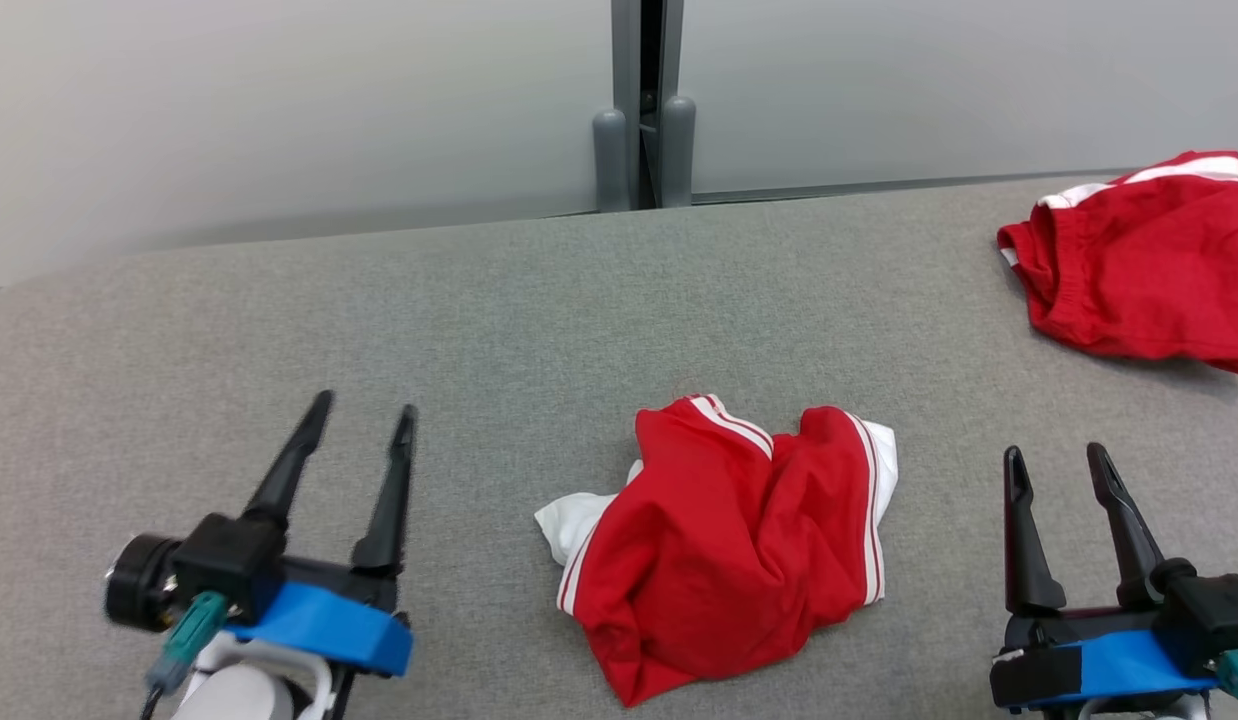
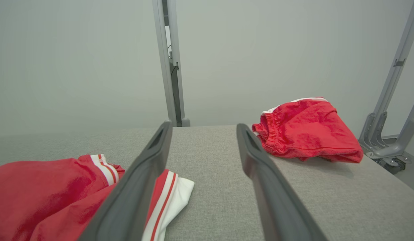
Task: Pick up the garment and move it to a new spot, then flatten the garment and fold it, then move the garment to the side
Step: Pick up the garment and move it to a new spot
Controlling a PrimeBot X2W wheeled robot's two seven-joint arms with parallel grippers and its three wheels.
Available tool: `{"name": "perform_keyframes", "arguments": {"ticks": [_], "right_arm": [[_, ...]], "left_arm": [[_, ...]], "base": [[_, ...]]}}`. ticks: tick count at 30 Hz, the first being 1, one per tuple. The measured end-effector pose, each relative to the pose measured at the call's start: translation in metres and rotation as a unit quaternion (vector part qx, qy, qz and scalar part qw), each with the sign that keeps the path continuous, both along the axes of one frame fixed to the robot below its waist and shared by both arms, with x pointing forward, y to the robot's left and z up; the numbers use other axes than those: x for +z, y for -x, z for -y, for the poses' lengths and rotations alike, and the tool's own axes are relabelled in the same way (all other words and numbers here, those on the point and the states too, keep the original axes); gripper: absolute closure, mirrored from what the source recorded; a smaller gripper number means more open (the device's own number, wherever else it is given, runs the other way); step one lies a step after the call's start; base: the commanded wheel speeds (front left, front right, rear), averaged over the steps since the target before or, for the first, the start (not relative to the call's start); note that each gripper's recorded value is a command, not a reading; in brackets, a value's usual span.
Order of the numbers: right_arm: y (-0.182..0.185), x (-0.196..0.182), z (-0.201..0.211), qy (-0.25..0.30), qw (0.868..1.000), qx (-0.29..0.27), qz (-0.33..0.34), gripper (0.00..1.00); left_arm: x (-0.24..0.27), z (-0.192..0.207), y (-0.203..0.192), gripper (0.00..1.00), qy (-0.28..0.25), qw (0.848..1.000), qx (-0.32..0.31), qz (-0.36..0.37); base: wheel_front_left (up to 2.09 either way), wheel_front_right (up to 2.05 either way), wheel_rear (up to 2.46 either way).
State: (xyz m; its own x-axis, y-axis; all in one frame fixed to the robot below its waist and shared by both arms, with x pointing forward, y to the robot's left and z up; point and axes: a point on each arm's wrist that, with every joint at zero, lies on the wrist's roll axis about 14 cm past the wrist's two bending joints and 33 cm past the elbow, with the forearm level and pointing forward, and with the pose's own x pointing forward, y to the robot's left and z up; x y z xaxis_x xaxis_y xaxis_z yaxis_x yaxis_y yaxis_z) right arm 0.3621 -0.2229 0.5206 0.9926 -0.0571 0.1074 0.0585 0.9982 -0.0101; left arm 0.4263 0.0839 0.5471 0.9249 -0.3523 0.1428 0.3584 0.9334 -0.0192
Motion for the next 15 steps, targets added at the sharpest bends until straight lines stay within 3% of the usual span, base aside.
{"name": "perform_keyframes", "arguments": {"ticks": [8,15], "right_arm": [[0.007,0.001,-0.002,0.004,1.000,0.003,0.001,0.00],[0.014,-0.007,-0.004,0.002,1.000,0.006,-0.015,0.00]], "left_arm": [[0.004,-0.060,0.022,0.00,0.014,0.995,0.097,0.010],[0.000,-0.072,0.040,0.00,0.031,0.993,0.115,0.005]], "base": [[0.00,0.00,0.00],[0.00,0.00,0.00]]}}
